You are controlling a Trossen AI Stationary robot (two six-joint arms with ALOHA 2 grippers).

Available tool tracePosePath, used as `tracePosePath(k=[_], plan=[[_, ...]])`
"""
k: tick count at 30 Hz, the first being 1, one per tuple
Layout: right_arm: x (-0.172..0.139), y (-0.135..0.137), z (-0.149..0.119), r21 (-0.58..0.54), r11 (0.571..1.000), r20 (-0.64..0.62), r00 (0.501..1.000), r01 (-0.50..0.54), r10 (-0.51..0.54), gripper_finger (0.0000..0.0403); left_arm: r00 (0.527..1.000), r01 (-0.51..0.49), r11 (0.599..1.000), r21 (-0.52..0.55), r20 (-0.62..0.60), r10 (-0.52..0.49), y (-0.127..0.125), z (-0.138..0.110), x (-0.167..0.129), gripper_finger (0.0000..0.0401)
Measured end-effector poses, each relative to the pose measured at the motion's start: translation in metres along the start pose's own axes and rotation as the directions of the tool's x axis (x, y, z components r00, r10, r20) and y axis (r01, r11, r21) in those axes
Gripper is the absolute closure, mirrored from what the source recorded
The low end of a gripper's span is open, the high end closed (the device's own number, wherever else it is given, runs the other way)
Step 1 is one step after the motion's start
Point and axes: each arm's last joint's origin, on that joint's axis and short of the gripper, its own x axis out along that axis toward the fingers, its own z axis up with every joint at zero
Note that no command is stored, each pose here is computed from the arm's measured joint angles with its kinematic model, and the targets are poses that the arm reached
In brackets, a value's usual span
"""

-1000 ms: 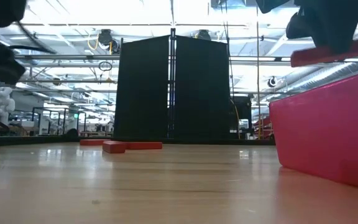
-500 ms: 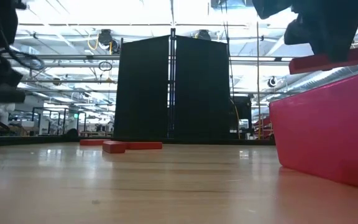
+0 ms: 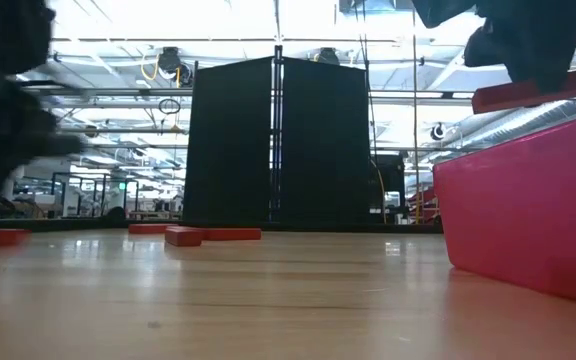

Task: Sort blocks
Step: Put the red block into the red bin

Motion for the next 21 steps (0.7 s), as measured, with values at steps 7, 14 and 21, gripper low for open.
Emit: tracePosePath(k=[7,14,21], plan=[[0.000,-0.003,0.003,-0.015,1.000,0.001,1.000,-0.002,0.002,0.0322,0.935,0.349,0.931,0.109,0.031,-0.354,-0.039,0.006,-0.004,0.0401],[0.000,-0.002,0.005,-0.053,0.998,0.014,1.000,-0.015,0.016,0.0322,0.876,0.406,0.837,0.367,0.105,-0.470,-0.055,0.022,-0.008,0.0401],[0.011,0.007,0.006,-0.079,0.992,0.045,0.994,-0.096,0.100,0.0322,0.764,0.490,0.724,0.485,0.160,-0.625,-0.064,0.040,-0.029,0.0401]])
